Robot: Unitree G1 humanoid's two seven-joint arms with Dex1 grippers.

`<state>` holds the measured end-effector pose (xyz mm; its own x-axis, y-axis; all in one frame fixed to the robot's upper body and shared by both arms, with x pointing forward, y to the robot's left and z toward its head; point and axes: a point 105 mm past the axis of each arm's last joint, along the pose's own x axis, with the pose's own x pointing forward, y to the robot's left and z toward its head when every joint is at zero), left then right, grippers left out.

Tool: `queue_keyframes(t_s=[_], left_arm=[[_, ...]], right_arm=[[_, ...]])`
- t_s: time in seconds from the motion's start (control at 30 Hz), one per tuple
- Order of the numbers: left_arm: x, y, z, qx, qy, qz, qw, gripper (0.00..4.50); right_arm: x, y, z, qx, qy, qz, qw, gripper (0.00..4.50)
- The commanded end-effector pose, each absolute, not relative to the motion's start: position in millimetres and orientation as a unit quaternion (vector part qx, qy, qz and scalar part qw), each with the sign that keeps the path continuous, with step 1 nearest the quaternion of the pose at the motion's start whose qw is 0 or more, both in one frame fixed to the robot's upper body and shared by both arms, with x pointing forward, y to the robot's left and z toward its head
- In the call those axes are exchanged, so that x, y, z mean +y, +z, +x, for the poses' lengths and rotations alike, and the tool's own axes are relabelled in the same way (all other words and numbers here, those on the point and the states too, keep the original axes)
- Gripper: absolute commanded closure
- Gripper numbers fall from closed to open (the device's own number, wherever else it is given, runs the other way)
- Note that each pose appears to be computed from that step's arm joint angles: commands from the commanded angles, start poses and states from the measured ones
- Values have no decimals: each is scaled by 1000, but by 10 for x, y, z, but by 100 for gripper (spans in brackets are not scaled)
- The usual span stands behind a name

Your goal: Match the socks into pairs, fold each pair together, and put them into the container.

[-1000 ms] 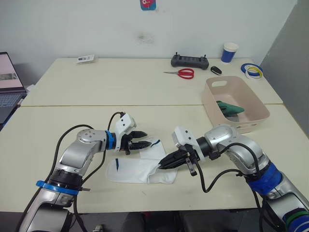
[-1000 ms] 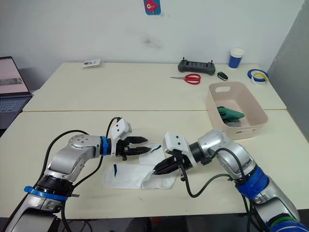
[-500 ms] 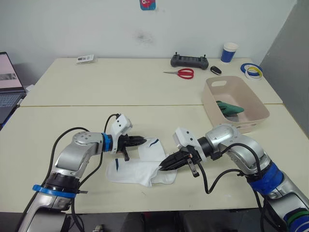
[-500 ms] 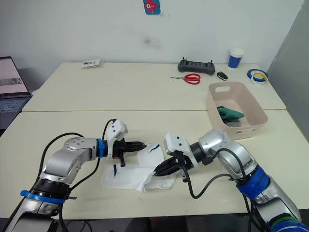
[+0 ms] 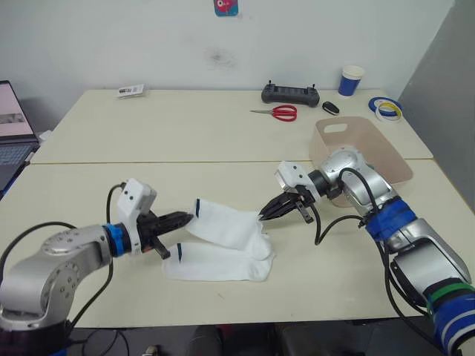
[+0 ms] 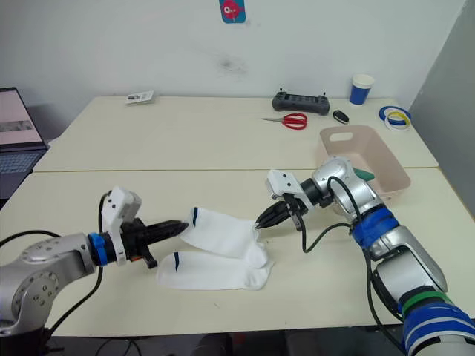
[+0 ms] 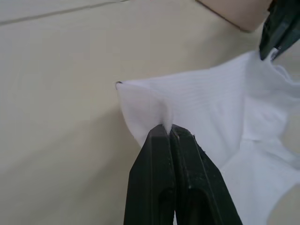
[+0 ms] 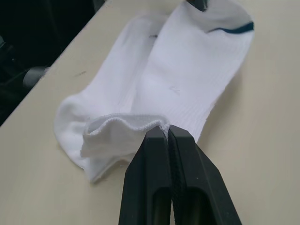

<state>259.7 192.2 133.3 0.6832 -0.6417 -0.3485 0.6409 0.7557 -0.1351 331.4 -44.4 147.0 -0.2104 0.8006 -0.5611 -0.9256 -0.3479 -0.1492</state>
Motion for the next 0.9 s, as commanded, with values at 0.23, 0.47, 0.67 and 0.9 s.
queue_keyframes(t_s=[0.23,0.47,0.67,0.9], left_arm=[[1902,1149,2760,165,-298,33,940,450],[1969,1143,2761,174,-308,32,935,450],[1940,1158,2765,173,-321,32,931,450],[1907,1139,2752,174,-328,29,928,450]], right_arm=[[-474,1407,3543,115,762,-304,560,348],[-670,1831,3667,71,723,-227,649,145],[-908,1749,3378,165,642,-89,744,145],[-1025,1297,2902,305,517,3,800,145]])
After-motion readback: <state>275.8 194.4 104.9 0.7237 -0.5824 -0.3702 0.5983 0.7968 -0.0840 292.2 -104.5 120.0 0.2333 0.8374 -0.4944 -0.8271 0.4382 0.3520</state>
